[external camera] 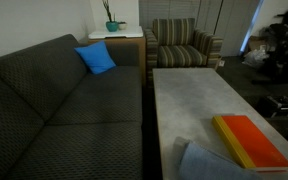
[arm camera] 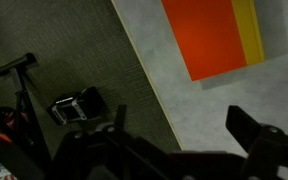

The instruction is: Open the cover of the book on the table

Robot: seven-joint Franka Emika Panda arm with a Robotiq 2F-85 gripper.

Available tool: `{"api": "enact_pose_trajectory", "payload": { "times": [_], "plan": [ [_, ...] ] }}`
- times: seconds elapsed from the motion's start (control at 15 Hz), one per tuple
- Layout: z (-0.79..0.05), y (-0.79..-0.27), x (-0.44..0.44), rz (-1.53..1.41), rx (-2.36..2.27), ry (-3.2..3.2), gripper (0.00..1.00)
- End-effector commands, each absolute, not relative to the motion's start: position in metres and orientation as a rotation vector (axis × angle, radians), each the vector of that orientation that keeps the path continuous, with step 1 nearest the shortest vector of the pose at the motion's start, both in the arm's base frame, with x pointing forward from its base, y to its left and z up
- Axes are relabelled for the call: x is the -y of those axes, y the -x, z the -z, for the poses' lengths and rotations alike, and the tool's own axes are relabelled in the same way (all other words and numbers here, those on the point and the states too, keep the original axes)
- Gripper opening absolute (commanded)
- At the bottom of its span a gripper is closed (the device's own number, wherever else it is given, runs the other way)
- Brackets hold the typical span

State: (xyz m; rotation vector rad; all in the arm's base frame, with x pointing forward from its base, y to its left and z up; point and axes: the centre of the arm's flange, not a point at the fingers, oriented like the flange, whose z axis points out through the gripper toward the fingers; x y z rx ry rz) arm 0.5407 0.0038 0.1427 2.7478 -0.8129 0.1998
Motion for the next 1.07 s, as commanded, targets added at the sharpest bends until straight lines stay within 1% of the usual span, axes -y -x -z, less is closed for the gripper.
{"api": "enact_pose_trajectory", "payload": {
  "times": [0.0,0.2,0.6,1.0],
  "plan": [
    [-0.124,-0.547,-0.001,-0.163,0.816,-2.747,1.00],
    [-0.092,-0.562,-0.001,-0.128,0.802,-2.748,1.00],
    [-0.094,-0.566,0.000,-0.149,0.838,-2.724,1.00],
    [-0.074,-0.588,0.018,-0.101,0.904,-2.649,1.00]
  ]
}}
